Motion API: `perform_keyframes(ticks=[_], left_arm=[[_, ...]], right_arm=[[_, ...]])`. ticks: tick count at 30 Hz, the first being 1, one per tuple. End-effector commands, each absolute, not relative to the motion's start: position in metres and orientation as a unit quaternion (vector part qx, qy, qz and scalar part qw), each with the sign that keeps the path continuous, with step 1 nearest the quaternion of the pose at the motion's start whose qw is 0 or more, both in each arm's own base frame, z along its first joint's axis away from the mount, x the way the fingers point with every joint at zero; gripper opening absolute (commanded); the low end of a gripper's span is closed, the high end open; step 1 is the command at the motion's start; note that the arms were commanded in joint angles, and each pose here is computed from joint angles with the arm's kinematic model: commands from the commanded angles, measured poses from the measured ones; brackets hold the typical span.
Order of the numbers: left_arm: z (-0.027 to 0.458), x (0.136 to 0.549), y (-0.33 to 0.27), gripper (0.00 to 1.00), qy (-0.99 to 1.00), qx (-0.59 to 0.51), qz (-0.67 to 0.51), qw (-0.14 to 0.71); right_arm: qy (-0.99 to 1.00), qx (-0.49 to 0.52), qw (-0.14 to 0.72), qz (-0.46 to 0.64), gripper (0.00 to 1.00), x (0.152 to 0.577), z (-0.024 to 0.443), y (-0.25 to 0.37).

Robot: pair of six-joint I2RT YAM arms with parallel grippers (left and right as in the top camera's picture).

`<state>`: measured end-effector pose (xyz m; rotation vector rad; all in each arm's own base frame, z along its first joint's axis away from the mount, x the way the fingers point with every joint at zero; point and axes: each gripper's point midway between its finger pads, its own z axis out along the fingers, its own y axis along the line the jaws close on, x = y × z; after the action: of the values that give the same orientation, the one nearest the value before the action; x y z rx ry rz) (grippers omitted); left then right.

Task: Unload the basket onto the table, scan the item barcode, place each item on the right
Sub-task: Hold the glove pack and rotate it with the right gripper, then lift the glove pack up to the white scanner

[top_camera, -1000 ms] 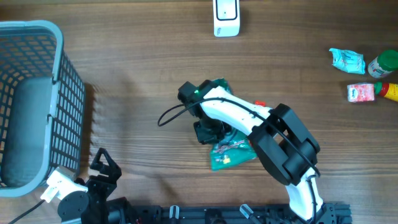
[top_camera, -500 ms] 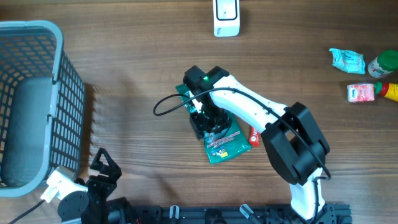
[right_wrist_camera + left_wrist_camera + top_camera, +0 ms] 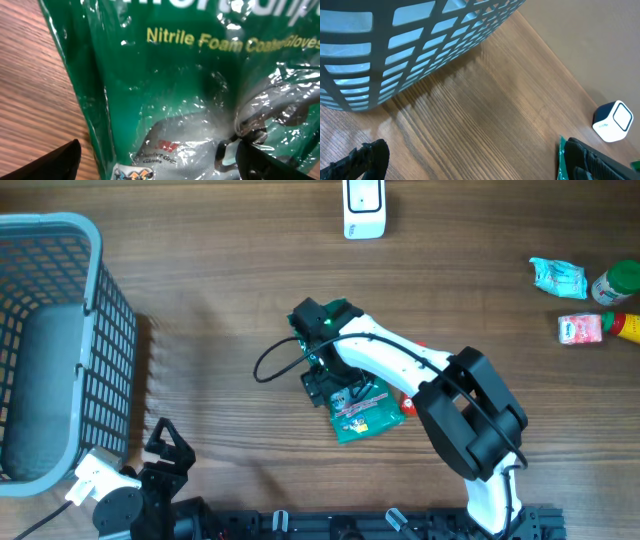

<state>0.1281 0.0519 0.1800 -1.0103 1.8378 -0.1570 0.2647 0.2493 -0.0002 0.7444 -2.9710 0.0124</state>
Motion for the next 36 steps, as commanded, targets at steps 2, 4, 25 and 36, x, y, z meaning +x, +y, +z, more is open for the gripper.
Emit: perform_keyframes(ticks=[2,4,25,36], left_arm=[[0.18,0.127,0.054,1.0,0.755,-0.423,-0.061,0.498],[0.18,0.127,0.054,1.0,0.755,-0.423,-0.061,0.498],[0.18,0.127,0.054,1.0,0.755,-0.423,-0.061,0.498],[0.18,0.127,0.054,1.0,0.755,-0.423,-0.061,0.498]], right_arm=[[-0.969,0.238,0.065,0.022,0.79,0.255,-0.016,0.241],[-0.969,0.236,0.071,0.022,0.49,0.253,-0.017,0.24],[-0.756,0.308,0.111,-0.567,0.04,0.24,0.127,0.323],[-0.555,0.407,-0.113,-0.717,0.04,0.256,0.192,0.329]])
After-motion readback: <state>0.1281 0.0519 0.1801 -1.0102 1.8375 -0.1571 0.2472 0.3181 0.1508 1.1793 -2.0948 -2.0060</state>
